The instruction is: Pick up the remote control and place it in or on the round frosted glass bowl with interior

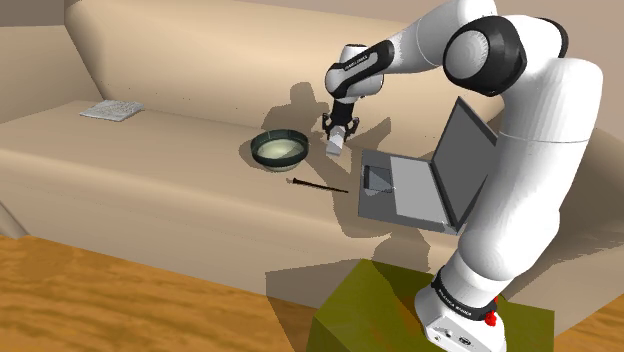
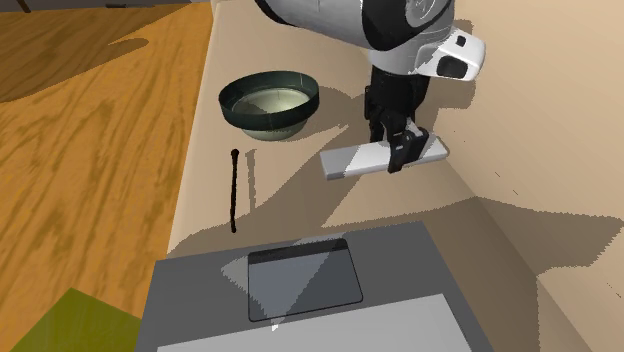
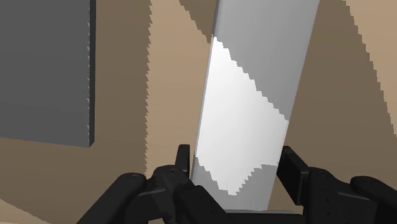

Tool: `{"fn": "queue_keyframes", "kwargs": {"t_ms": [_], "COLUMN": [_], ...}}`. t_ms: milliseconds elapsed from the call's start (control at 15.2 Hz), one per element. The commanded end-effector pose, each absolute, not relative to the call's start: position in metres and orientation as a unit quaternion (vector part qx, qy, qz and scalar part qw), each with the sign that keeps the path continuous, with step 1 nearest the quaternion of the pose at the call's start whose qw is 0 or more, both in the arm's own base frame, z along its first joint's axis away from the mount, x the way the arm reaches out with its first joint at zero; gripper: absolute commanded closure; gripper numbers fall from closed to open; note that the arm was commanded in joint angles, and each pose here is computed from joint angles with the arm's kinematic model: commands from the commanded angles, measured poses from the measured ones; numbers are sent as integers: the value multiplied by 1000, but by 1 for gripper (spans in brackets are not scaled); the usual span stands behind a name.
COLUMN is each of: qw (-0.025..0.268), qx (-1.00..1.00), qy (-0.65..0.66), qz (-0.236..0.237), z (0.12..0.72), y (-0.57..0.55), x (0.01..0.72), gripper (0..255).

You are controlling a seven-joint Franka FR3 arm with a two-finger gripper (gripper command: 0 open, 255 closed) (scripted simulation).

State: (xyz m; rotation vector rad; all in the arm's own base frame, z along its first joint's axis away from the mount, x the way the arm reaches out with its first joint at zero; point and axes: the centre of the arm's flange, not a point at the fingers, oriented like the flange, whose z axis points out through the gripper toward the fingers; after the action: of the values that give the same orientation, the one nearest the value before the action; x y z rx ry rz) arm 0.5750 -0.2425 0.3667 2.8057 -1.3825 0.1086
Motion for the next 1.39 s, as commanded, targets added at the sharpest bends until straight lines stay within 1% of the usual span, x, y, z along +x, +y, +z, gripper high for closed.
{"fn": "queue_keyframes", "kwargs": {"t_ms": [0, 1320], "qw": [6, 6], "qx": [896, 896], "qy": [-442, -442], "qz": [35, 35], "z": [378, 484], "y": [-243, -243], "x": [574, 574], "gripper": [255, 255]}}
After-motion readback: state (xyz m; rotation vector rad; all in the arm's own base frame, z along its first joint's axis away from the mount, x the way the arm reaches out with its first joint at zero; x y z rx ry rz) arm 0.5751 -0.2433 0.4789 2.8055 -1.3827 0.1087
